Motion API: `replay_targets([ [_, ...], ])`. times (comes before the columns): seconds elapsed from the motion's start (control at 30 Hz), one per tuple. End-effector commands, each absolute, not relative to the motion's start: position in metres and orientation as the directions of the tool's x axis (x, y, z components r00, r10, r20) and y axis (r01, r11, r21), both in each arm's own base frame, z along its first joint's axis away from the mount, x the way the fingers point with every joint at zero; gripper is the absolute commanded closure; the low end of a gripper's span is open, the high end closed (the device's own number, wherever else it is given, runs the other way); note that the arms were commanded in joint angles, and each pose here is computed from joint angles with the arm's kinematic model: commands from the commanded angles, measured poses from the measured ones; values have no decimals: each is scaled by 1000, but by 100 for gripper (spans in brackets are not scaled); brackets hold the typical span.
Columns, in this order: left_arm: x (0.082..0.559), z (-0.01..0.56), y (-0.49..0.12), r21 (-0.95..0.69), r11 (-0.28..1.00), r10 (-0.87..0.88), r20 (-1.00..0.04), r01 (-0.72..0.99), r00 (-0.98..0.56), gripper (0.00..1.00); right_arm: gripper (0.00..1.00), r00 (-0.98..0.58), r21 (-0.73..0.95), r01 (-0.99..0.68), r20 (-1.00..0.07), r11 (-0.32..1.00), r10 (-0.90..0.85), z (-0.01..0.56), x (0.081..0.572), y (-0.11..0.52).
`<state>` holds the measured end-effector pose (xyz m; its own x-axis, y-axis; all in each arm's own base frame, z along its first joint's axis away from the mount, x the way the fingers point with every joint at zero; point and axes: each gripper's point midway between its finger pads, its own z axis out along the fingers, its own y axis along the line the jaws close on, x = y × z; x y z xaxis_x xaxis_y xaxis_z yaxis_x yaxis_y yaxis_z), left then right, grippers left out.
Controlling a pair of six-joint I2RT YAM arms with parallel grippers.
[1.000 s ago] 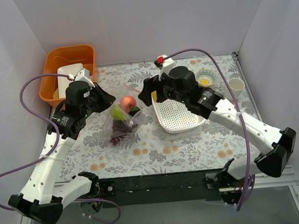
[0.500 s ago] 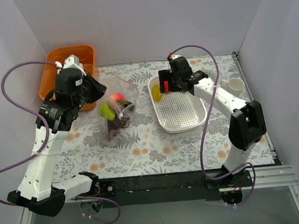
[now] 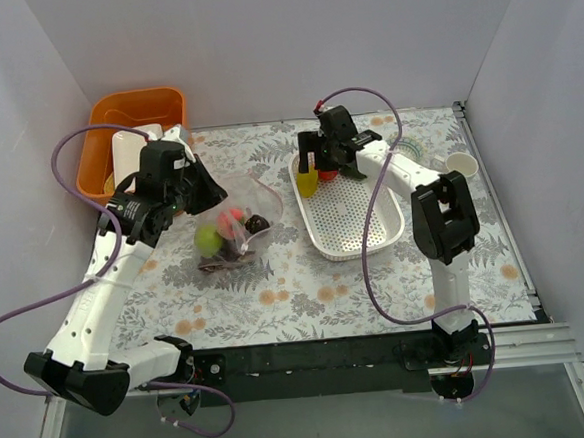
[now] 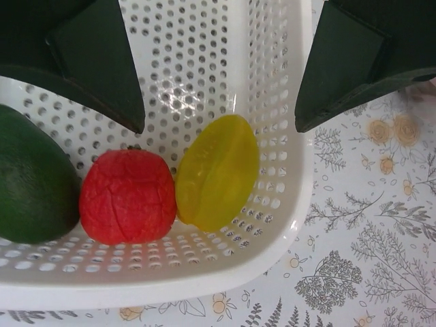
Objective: Place the food in the zip-top bag and seal the zipper
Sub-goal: Adjust the zipper food storage bag at the center of the board, then pick up the fake fruit from the bin.
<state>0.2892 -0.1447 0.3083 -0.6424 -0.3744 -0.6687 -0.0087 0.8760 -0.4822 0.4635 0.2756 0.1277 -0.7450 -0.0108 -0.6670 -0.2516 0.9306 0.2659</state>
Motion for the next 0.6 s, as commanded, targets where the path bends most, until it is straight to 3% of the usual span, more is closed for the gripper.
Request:
replay_targets([
  [0.0,290,340,-165,-536,832,-347,-702,140,-621,100,5,-722,328,-256,-690,909,46,128,491,296],
  [0.23,291,337,-173,-539,825,-323,-700,174,-637,100,16,-756,341,-218,-651,914,63,102,495,300],
  [0.43,291,334,-177,-558,809,-331,-691,184,-643,100,17,-773,329,-209,-632,921,51,87,495,297],
  [0.57,290,335,-179,-565,802,-330,-689,193,-646,100,33,-792,353,-232,-609,906,35,76,492,302],
])
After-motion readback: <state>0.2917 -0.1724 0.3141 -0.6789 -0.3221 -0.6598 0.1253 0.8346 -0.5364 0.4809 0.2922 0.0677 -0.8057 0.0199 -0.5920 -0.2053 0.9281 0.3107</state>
